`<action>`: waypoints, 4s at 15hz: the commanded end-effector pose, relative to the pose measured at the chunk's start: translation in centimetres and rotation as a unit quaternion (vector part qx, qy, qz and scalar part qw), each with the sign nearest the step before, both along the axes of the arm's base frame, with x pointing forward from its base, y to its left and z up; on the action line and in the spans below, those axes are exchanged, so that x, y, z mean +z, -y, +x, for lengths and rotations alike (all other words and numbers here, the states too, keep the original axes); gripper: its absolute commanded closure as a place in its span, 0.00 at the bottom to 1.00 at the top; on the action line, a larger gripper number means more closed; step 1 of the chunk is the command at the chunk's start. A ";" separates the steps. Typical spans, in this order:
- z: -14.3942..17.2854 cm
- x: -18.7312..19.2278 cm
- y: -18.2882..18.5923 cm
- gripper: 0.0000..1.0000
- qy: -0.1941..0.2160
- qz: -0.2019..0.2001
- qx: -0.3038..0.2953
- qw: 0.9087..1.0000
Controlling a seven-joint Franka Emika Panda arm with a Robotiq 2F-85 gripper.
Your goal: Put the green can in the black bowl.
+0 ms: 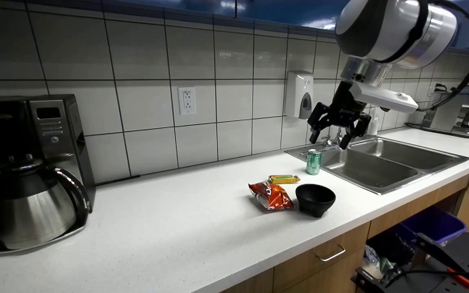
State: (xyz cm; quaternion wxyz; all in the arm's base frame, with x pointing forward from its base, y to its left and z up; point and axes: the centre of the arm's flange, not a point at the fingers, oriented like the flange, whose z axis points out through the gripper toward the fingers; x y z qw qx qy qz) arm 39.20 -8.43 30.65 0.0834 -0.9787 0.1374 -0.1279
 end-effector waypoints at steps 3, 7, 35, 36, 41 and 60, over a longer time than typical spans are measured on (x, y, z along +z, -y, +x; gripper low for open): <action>2.9 -3.3 4.3 0.00 0.004 -0.008 0.002 1.000; 5.2 -4.6 6.7 0.00 0.010 -0.004 -0.001 1.000; 21.8 -12.8 19.1 0.00 -0.028 -0.066 -0.088 0.993; 22.0 -12.9 19.3 0.00 -0.028 -0.067 -0.090 0.993; 23.3 -13.9 20.0 0.00 -0.028 -0.064 -0.103 0.992; 27.6 -15.8 23.0 0.32 -0.038 -0.045 -0.139 0.989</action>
